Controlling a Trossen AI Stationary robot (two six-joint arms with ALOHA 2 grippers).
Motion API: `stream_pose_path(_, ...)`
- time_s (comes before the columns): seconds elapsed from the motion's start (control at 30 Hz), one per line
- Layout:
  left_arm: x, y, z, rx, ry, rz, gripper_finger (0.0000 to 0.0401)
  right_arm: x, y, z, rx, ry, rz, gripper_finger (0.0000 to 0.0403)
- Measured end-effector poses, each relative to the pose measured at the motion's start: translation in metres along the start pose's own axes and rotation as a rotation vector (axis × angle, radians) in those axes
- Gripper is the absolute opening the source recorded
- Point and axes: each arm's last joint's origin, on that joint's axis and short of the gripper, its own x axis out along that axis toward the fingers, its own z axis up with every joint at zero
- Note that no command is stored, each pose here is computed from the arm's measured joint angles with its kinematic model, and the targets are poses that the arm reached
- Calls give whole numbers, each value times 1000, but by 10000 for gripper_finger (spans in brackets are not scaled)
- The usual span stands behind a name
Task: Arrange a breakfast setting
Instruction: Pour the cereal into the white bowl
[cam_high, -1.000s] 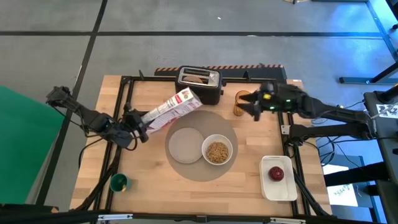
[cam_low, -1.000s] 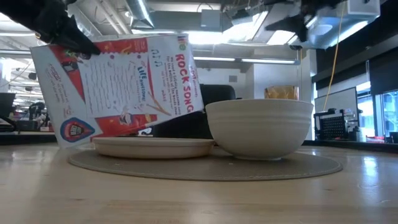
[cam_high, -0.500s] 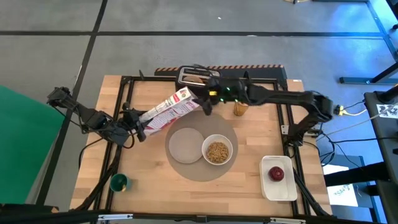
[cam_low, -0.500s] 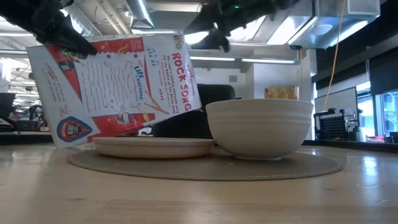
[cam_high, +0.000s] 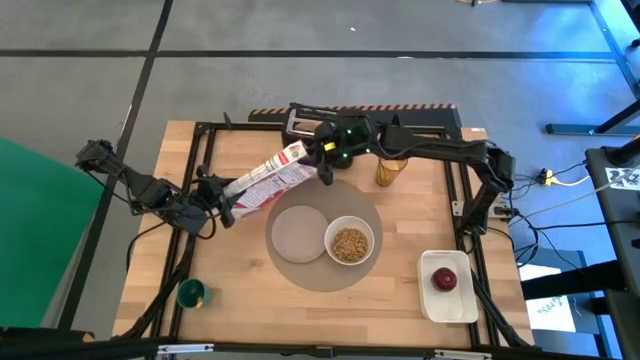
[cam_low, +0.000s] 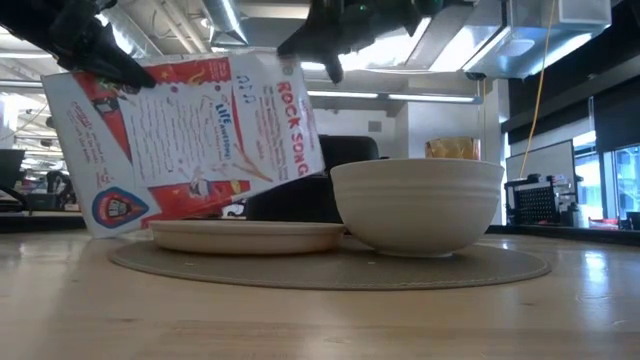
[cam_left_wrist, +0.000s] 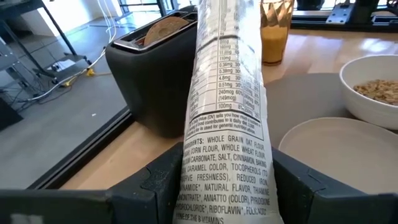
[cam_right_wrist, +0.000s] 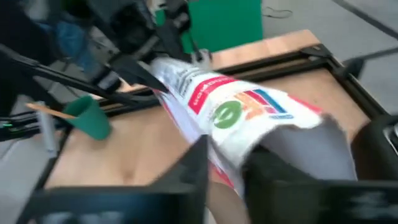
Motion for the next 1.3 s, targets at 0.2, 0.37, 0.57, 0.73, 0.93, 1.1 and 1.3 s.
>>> stream_pose_path(0.2,1,-4,3,-36,-11,-27,181,-12,16,28,-7,-9,18,21)
stream_pose_path(0.37,4,-10,7,-33,-16,-55,181,-22,34,58,-54,-12,38,5)
stream_pose_path(0.57,19,-21,13,36,-11,-53,181,11,66,70,-112,-7,144,2)
stream_pose_path(0.73,36,-27,16,43,17,-30,181,47,96,62,-146,31,187,1)
stream_pose_path(0.93,48,-34,18,84,17,-30,181,63,102,55,-160,69,186,1)
stream_pose_path(1.1,48,-36,20,95,7,-61,170,64,102,53,-158,78,186,2)
stream_pose_path(1.3,44,-33,23,93,-8,-79,124,62,102,56,-161,56,184,3)
